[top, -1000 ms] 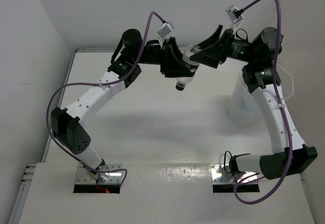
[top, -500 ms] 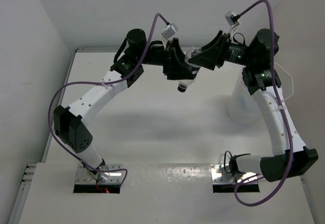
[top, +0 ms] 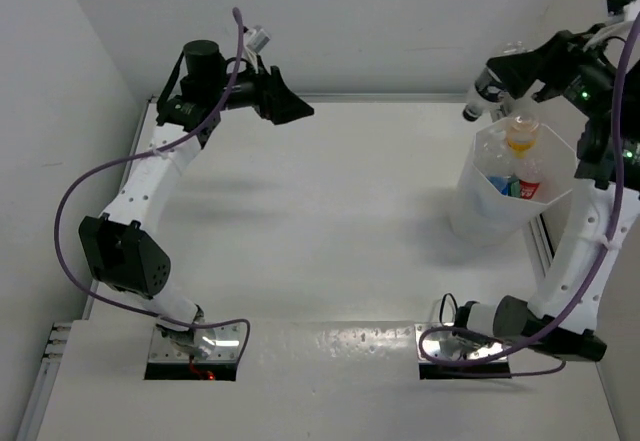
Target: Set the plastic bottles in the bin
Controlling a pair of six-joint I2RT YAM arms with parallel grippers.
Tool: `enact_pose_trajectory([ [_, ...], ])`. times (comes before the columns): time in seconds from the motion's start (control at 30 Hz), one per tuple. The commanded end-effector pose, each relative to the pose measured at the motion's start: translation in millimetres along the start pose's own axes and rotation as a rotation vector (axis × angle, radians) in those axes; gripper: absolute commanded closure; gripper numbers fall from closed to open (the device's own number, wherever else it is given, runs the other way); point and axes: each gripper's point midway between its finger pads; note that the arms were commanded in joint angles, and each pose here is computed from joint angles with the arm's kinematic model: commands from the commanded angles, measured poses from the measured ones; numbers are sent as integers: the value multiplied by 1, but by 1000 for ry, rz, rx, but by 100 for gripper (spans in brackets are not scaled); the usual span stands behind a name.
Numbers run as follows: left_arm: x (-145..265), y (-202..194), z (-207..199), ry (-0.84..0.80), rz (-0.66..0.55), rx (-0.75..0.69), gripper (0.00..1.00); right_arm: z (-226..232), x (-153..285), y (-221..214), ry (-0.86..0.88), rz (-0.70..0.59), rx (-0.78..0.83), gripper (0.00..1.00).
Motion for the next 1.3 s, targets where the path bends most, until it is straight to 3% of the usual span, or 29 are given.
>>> enact_pose_trajectory([
  [0.0, 17, 6, 0, 11, 4, -33, 0, -36, 42, 7, -319, 15, 217, 100],
  [0.13, 14, -7, 16, 27, 25, -15, 0, -71, 72, 9, -563, 43, 400, 100],
  [0.27, 8, 0, 20, 41, 16, -29, 0, -105, 94, -5, -736, 115, 434, 100],
  [0.63, 1, -21, 42, 100, 89, -3, 0, -181, 117, -93, -854, 256, 423, 100],
  [0.73, 2, -28, 46, 134, 121, -32, 0, -192, 119, -102, -863, 266, 429, 83],
  [0.87, 13, -38, 59, 217, 178, -44, 0, -188, 113, -104, -826, 273, 393, 16],
  [0.9, 15, -42, 62, 232, 194, -43, 0, -181, 110, -99, -805, 265, 372, 5],
  [0.93, 18, -50, 63, 247, 225, -37, 0, -174, 106, -97, -770, 257, 367, 0],
  [1.07, 46, -54, 83, 344, 260, -32, 0, -152, 91, -82, -683, 242, 293, 0],
  [1.17, 73, -50, 97, 428, 253, -15, 0, -128, 78, -71, -588, 236, 186, 0],
  [1.2, 86, -50, 106, 461, 247, 0, 0, -107, 73, -48, -529, 189, 209, 0],
  [1.27, 103, -48, 110, 501, 228, 18, 0, -87, 57, -53, -409, 191, 95, 0],
])
Point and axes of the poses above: each gripper's point midway between its finger pads, its own x axis back along the fingers, its own z axis along the line the jaws close on, y = z × x, and after that the axes turned 5 degrees about -x, right-handed
